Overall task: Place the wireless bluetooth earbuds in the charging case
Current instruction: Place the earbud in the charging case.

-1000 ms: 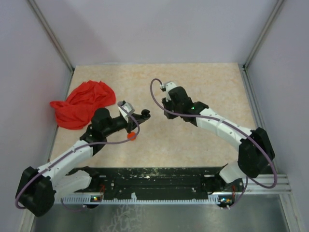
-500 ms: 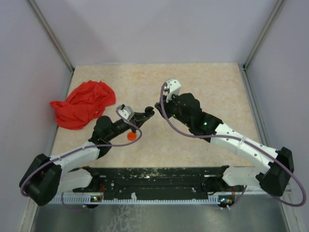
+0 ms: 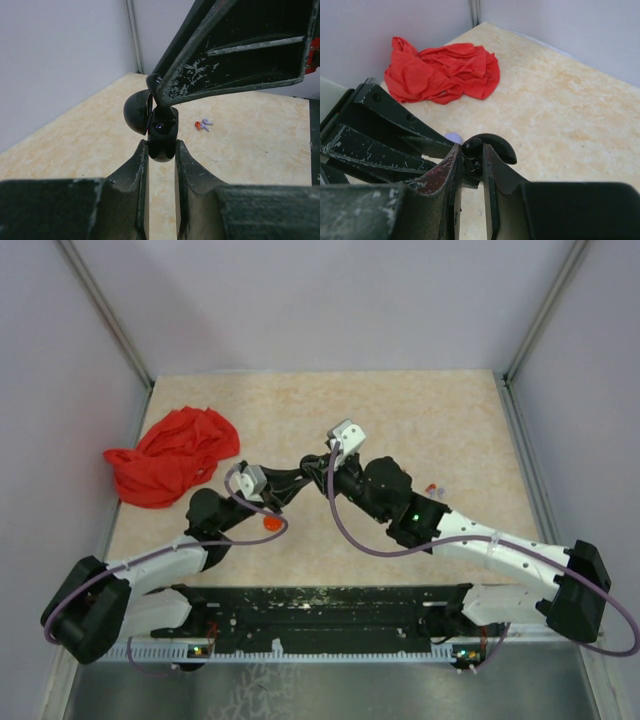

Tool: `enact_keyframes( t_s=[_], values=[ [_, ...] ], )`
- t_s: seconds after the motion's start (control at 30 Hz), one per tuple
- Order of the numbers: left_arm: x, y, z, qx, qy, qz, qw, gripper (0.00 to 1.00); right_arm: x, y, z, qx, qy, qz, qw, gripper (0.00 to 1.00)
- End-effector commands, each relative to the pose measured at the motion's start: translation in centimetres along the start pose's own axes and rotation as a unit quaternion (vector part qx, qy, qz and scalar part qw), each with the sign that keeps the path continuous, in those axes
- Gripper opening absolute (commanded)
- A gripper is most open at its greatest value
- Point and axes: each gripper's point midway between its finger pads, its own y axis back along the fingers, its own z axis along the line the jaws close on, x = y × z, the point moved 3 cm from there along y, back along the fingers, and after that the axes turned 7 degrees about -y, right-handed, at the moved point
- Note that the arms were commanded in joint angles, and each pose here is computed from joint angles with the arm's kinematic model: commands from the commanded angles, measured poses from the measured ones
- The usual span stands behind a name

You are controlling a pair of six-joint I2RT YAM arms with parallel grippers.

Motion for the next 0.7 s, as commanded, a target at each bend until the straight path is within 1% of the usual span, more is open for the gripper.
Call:
enact_keyframes(
  t_s=[0.0,0.17,0.67],
  values=[
    [-1.7,0.0,-0.8,0.02,-0.009,-0.039,0.999,0.0,-3.6,0.3,0.8,-0.006,-0.005,-0.082,0.997,0.07],
    [-2.1,0.1,-0.9,0.019,-0.008,-0.046,0.999,0.0,-3.5,0.3,0.6,0.008,0.004,-0.086,0.996,0.07],
    [-2.8,0.2,-0.4,-0.003,0.008,-0.061,0.998,0.0,-1.8,0.3,1.3,-0.002,0.009,-0.062,0.998,0.07]
  ],
)
